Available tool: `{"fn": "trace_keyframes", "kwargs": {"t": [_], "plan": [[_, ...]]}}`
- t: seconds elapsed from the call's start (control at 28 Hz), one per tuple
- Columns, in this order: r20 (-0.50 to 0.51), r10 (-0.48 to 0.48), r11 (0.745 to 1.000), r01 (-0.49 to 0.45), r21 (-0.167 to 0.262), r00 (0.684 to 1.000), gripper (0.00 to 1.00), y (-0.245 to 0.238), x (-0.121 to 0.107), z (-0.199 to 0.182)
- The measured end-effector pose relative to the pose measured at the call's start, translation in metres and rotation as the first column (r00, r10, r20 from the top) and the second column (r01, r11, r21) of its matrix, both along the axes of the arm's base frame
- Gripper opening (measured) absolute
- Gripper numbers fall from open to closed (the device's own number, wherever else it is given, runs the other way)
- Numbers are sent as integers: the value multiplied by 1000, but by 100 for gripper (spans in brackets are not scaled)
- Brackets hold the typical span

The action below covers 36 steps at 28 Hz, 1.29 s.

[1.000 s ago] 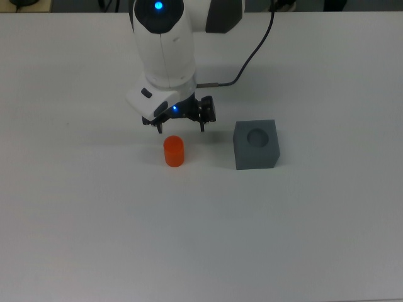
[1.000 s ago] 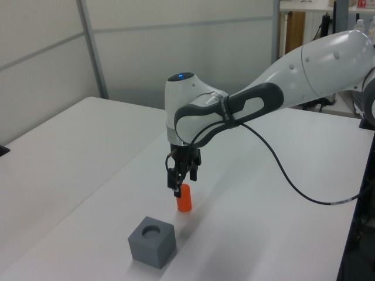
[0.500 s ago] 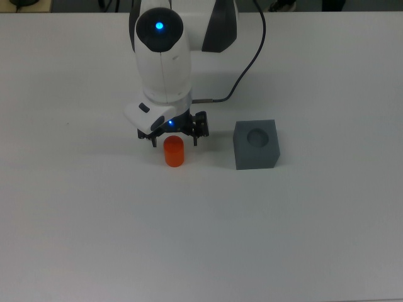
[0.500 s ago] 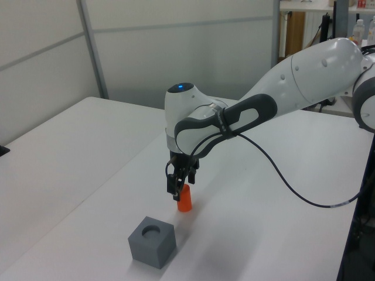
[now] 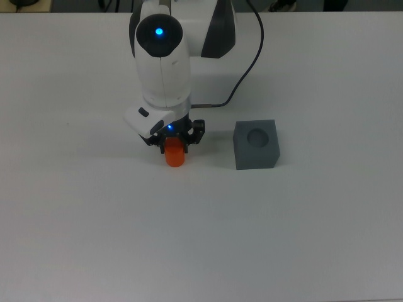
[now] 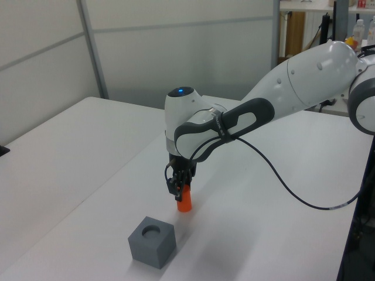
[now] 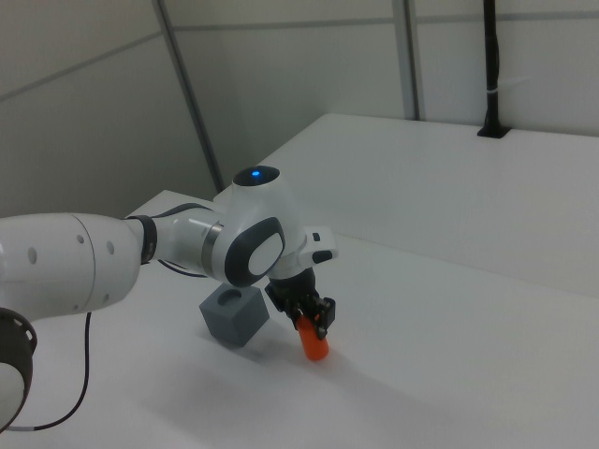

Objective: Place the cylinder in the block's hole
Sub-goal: 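Lift the orange cylinder and carry it over the grey block's hole, then lower the orange cylinder down into the grey block's hole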

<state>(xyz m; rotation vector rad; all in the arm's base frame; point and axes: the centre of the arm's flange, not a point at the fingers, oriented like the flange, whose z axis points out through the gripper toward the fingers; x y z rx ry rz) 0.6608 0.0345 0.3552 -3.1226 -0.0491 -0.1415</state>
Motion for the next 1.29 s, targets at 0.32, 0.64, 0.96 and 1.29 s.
{"fn": "trace_keyframes", "kwargs": {"t": [0.32,0.64,0.96,1.29], "plan": [[4,7,1000,-7,2,1000,51,4,-3,24],[45,47,998,-49,35,998,51,60,-16,82],[88,95,994,-99,50,992,51,126,-25,108],[86,106,994,-107,8,991,51,172,-37,102]]}}
